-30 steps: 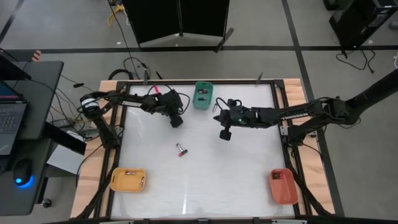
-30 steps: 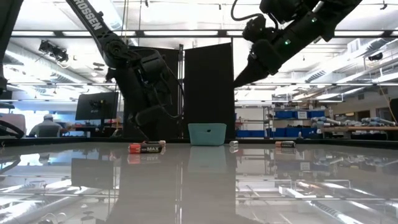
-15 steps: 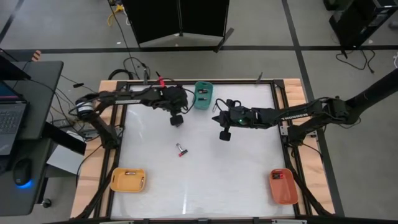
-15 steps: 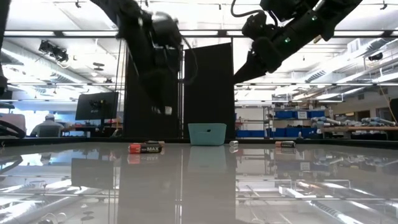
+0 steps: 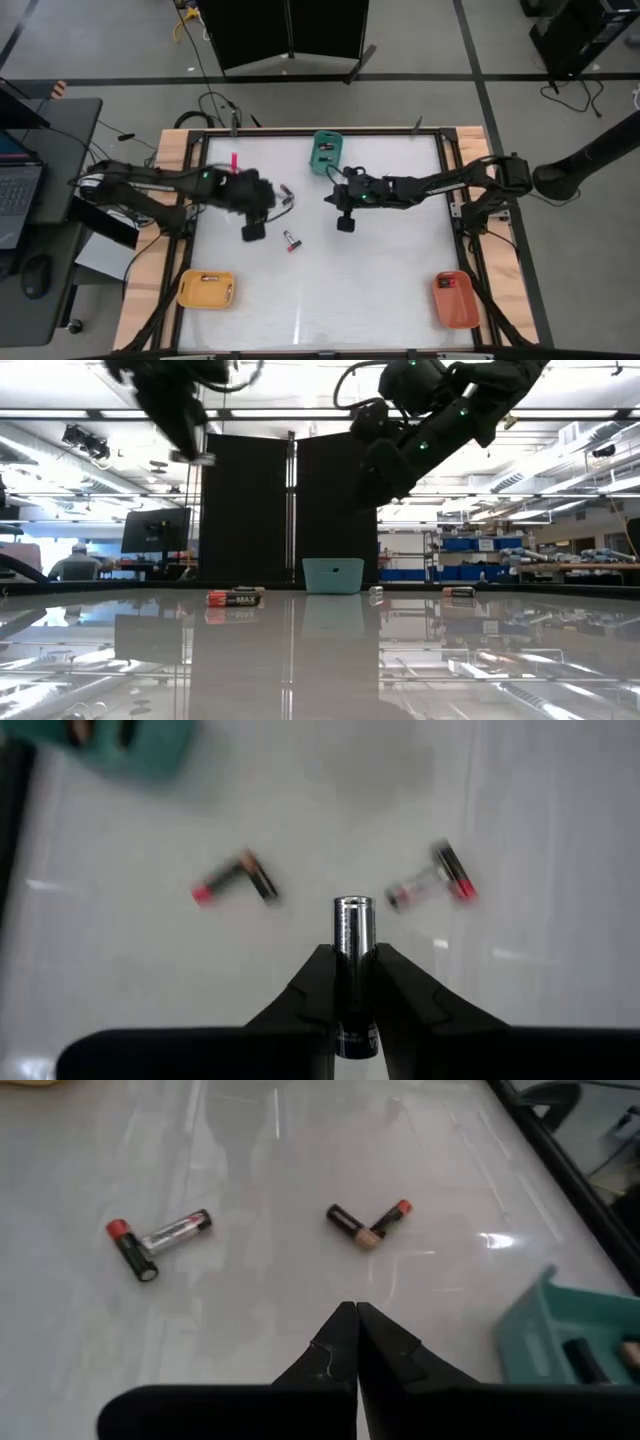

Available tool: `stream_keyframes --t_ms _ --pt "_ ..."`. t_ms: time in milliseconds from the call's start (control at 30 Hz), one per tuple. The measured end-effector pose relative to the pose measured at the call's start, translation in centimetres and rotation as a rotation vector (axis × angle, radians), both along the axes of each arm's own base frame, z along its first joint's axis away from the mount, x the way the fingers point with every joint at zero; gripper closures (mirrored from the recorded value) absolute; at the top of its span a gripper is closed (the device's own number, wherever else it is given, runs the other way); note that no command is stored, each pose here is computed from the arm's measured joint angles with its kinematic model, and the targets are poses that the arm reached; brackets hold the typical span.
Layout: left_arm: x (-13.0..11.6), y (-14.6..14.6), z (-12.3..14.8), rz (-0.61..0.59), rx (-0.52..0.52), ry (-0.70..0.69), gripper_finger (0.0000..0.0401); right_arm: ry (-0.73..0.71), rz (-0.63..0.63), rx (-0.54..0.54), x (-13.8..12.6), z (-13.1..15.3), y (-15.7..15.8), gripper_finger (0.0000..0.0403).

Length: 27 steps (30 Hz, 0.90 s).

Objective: Sort batteries
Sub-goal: Put the silver battery into the yellow bin

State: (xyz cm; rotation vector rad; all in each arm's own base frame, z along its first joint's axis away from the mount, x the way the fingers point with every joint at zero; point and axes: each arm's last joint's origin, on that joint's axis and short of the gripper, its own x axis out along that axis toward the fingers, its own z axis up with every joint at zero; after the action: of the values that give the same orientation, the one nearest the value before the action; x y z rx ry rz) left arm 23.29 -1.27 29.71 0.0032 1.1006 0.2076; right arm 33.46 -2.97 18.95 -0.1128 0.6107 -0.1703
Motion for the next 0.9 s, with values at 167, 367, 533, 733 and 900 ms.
stream_keyframes --t_ms 167,367,533,733,900 --pt "-1.7 -4.3 -0.5 -0.026 -0.044 0.085 0.0352 -0.003 0.018 0.001 0.5 -0.1 0.6 0.0394" --pt "-3.8 -9.2 -0.6 -0.012 -0.127 0.091 0.0352 -0.01 0.032 -0.003 0.6 0.0 0.9 0.0394" --pt "-5.8 -12.7 -1.0 0.036 -0.195 0.095 0.0352 -0.01 0.05 0.002 0.6 0.0 1.2 0.0394" --pt "-8.1 -14.8 -4.0 0.126 -0.219 0.164 0.0352 -0.011 0.059 0.006 0.6 0.0 1.3 0.0394" --pt "-9.7 -15.9 -6.6 0.13 -0.268 0.201 0.0352 -0.011 0.059 0.006 0.6 0.0 1.3 0.0394"
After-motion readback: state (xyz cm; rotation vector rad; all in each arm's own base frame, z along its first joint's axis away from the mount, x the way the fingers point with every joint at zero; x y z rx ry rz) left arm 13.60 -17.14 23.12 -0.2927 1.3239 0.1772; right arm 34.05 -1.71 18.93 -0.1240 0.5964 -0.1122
